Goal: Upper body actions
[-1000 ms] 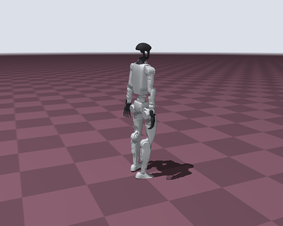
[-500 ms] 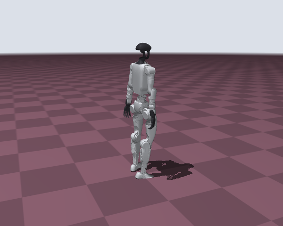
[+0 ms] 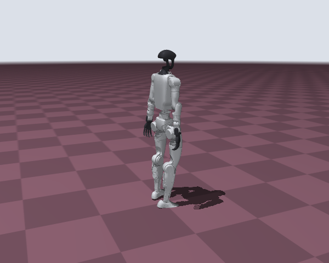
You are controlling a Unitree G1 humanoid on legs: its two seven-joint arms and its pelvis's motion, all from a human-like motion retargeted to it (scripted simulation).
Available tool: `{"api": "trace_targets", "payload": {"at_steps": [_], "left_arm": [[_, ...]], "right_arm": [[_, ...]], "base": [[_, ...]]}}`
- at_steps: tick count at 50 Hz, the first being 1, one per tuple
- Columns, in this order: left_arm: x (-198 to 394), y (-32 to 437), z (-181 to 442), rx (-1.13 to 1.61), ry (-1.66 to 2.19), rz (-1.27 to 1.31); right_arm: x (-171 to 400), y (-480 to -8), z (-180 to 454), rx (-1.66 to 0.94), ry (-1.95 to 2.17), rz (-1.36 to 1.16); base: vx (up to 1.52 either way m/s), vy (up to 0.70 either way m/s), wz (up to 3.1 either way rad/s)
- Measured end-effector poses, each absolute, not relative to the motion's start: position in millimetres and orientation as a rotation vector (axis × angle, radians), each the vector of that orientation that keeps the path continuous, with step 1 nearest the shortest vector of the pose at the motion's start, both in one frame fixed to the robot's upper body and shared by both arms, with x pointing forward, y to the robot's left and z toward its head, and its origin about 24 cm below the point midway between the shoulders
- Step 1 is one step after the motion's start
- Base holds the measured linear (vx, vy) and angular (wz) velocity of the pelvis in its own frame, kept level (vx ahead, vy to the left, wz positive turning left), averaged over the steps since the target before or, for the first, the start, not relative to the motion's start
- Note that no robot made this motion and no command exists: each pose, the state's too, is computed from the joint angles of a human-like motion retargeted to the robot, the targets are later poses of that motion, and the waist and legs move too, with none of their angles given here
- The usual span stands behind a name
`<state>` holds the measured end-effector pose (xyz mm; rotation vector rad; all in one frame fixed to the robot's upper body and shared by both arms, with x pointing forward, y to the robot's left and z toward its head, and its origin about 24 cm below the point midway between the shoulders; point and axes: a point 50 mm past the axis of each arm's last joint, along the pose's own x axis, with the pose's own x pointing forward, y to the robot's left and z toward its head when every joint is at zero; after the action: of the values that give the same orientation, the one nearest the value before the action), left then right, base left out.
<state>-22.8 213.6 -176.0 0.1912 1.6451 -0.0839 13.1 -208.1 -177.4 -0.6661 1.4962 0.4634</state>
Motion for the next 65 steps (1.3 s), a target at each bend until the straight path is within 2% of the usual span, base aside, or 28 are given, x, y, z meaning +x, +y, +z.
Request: {"api": "trace_targets", "payload": {"at_steps": [33,43,50,55,61,65], "left_arm": [[-25.1,212.1,-175.9,0.189,1.664,-0.099],[8.4,228.6,-173.5,0.23,1.581,-0.091],[102.8,261.5,-153.0,0.201,1.327,0.019],[207.9,295.4,-97.5,0.256,0.993,0.132],[308.5,331.9,14.7,0.347,0.572,0.305],[353.5,334.1,94.3,0.33,0.318,0.367]], "right_arm": [[10.1,-206.2,-177.7,-0.673,1.505,0.48],[24.1,-215.6,-174.5,-0.655,1.528,0.48],[108.6,-216.3,-161.6,-0.54,1.339,0.383],[219.9,-196.6,-119.1,-0.351,1.02,0.323],[341.9,-157.0,-15.1,-0.233,0.539,0.342],[390.6,-140.2,66.5,-0.16,0.272,0.367]], "base": [[0.0,0.0,0.0],[-0.01,0.01,0.0],[-0.03,0.03,0.0],[-0.07,0.07,-0.1],[0.01,0.04,-0.11],[0.02,0.0,0.03]]}}
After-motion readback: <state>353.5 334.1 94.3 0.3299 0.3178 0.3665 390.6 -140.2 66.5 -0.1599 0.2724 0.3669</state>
